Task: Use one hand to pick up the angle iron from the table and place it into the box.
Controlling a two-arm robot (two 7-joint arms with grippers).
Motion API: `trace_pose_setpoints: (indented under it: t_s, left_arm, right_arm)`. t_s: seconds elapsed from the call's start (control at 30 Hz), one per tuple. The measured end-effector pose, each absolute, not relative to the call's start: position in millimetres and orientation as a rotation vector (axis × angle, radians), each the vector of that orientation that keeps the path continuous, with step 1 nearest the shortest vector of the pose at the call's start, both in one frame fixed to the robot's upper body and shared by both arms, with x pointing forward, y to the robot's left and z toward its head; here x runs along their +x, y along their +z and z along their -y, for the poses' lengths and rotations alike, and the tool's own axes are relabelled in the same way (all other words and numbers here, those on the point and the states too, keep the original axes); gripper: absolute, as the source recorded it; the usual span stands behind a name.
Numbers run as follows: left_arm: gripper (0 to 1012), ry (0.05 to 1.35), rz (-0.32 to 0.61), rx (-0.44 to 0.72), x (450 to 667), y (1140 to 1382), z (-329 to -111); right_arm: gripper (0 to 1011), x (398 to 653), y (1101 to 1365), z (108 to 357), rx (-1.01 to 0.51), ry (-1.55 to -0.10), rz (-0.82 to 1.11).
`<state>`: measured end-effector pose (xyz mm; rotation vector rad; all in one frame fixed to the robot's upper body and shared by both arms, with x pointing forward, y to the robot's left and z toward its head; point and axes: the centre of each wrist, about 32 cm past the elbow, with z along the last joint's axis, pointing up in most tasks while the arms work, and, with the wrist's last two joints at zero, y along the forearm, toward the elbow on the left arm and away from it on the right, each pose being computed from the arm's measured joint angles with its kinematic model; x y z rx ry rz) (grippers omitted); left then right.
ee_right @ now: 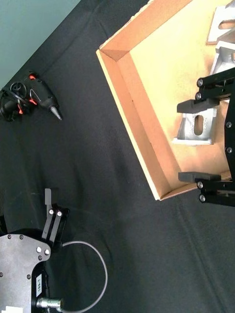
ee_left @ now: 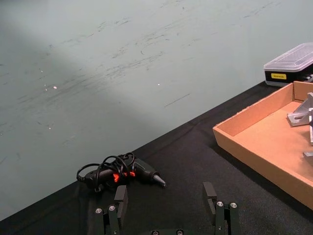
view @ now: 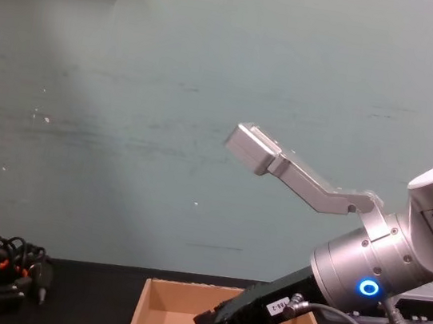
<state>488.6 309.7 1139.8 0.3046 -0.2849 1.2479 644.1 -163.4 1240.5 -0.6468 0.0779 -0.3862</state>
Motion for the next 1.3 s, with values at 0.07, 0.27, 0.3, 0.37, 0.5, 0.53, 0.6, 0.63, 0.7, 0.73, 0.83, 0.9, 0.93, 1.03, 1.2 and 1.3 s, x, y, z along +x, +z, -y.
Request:
trace_pose_setpoints:
  t_s: [0.07, 0.27, 0.3, 0.37, 0.5, 0.53, 0.6, 0.63, 0.7, 0.73, 0.83, 0.9, 0.93, 1.03, 1.2, 1.3]
  left_arm:
    - [1000, 1.248, 0.285, 0.305, 489, 1140, -310]
    - [1000, 1.248, 0.285, 0.305, 489, 1140, -310]
    - [1000, 1.248, 0.285, 0.305, 489, 1140, -310]
    - [1000, 1.248, 0.285, 0.305, 489, 1140, -310]
    - [1000, 1.248, 0.285, 0.304, 489, 1140, -310]
    - [1000, 1.248, 0.285, 0.305, 489, 1140, -310]
    - [1000, 1.248, 0.285, 0.304, 489, 1140, -310]
    - [1000, 1.248, 0.285, 0.304, 489, 1140, -310]
    - [1000, 1.248, 0.285, 0.305, 489, 1140, -310]
    - [1000, 1.248, 0.285, 0.304, 489, 1140, -310]
    - [1000, 1.248, 0.285, 0.304, 489, 1140, -310]
    - [1000, 1.248, 0.285, 0.304, 489, 1140, -310]
    - [1000, 1.248, 0.285, 0.305, 489, 1140, -310]
    - [1000, 1.248, 0.285, 0.305, 489, 1140, -310]
    - [1000, 1.248, 0.285, 0.305, 489, 1140, -310]
    - [1000, 1.248, 0.285, 0.305, 489, 1140, -310]
  right_arm:
    - [797, 644, 1241, 164, -0.647, -0.386, -0.078]
    - [966, 644, 1241, 164, -0.646, -0.386, -0.078]
    - [978, 644, 1241, 164, -0.646, -0.386, -0.078]
    - [1004, 644, 1241, 164, -0.646, -0.386, -0.078]
    - [1004, 644, 1241, 164, -0.646, -0.386, -0.078]
    - [1004, 644, 1241, 164, -0.646, -0.386, -0.078]
    - [1004, 644, 1241, 164, -0.646, -0.386, -0.078]
    - [1004, 644, 1241, 164, -0.646, -0.386, -0.078]
    - [1004, 644, 1241, 164, -0.646, -0.386, -0.078]
    - [1004, 644, 1241, 164, -0.646, -0.386, -0.078]
    - [1004, 644, 1241, 164, -0.646, -0.386, -0.078]
    - [1004, 644, 1241, 164, -0.645, -0.386, -0.078]
    - [1004, 644, 1241, 164, -0.641, -0.386, -0.077]
    - [1004, 643, 1241, 166, -0.623, -0.388, -0.074]
    - [1004, 637, 1243, 172, -0.584, -0.393, -0.063]
    - [1004, 632, 1244, 177, -0.557, -0.396, -0.056]
